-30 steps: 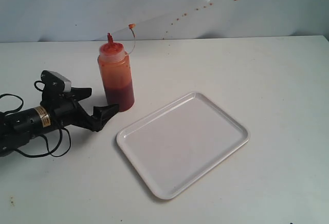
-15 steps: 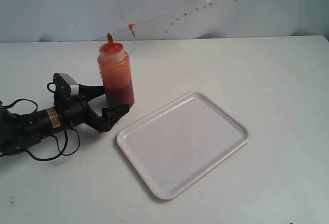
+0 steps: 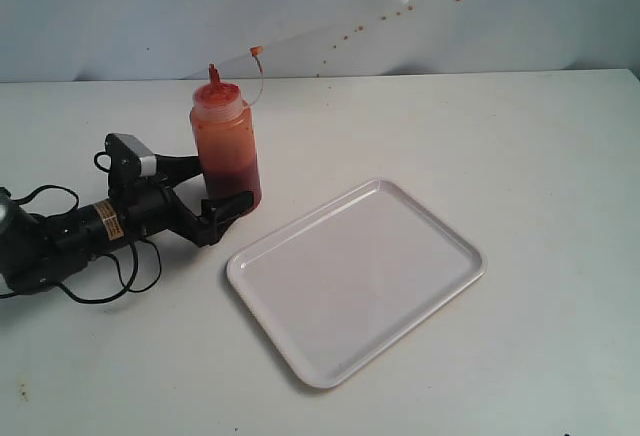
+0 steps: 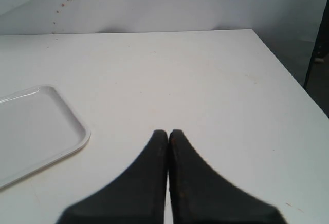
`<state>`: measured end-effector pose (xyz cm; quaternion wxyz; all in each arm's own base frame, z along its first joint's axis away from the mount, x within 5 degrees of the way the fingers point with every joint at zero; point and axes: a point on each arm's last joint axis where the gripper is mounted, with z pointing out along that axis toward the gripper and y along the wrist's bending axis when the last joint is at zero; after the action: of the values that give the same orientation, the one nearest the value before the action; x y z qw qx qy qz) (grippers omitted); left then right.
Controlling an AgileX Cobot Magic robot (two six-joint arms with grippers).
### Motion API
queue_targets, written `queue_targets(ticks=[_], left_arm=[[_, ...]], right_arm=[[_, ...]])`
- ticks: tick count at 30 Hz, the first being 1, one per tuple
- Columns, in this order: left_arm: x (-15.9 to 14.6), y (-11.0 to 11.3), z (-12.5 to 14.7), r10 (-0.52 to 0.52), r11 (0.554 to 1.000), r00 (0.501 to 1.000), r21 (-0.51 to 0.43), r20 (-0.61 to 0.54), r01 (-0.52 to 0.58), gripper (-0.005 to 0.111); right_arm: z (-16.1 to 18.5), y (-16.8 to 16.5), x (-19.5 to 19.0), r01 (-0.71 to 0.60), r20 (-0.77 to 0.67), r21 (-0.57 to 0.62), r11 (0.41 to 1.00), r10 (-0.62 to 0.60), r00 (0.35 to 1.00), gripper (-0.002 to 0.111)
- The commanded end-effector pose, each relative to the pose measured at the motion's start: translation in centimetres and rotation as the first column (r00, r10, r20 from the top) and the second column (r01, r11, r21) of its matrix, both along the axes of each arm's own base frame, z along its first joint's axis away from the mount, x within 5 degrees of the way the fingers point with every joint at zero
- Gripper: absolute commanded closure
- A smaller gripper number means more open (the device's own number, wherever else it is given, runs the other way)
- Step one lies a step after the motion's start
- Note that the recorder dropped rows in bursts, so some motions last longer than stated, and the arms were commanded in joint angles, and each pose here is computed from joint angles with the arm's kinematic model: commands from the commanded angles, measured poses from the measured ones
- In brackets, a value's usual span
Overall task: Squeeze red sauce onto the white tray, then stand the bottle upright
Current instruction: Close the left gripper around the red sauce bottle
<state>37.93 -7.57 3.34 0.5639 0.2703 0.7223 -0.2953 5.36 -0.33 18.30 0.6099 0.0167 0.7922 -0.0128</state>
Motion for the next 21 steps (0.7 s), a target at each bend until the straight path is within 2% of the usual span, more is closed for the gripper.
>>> queue_targets(ticks=[1,3,8,21], left_arm=[[0.13,-1.64,0.22,0.005,1.000,1.000,-0.014,-0.005,-0.005,0.002],[0.23,-2.08,0.25,0.029,0.999,1.000,-0.020,-0.008,-0.029,0.002],[0.73,-1.55,-0.05,0.120,0.993,0.992,-0.007,-0.043,-0.120,0.002],[0.65,-1.63,-0.07,0.107,0.994,0.993,-0.003,-0.042,-0.107,0.002]], right_arm=[[-0.06,0.02,-0.02,-0.003,0.005,0.000,1.000,0.003,1.000,0.108],[-0.06,0.02,-0.02,-0.003,0.005,0.000,1.000,0.003,1.000,0.108],[-0.06,0.02,-0.02,-0.003,0.005,0.000,1.000,0.003,1.000,0.108],[-0.06,0.02,-0.02,-0.003,0.005,0.000,1.000,0.003,1.000,0.108]])
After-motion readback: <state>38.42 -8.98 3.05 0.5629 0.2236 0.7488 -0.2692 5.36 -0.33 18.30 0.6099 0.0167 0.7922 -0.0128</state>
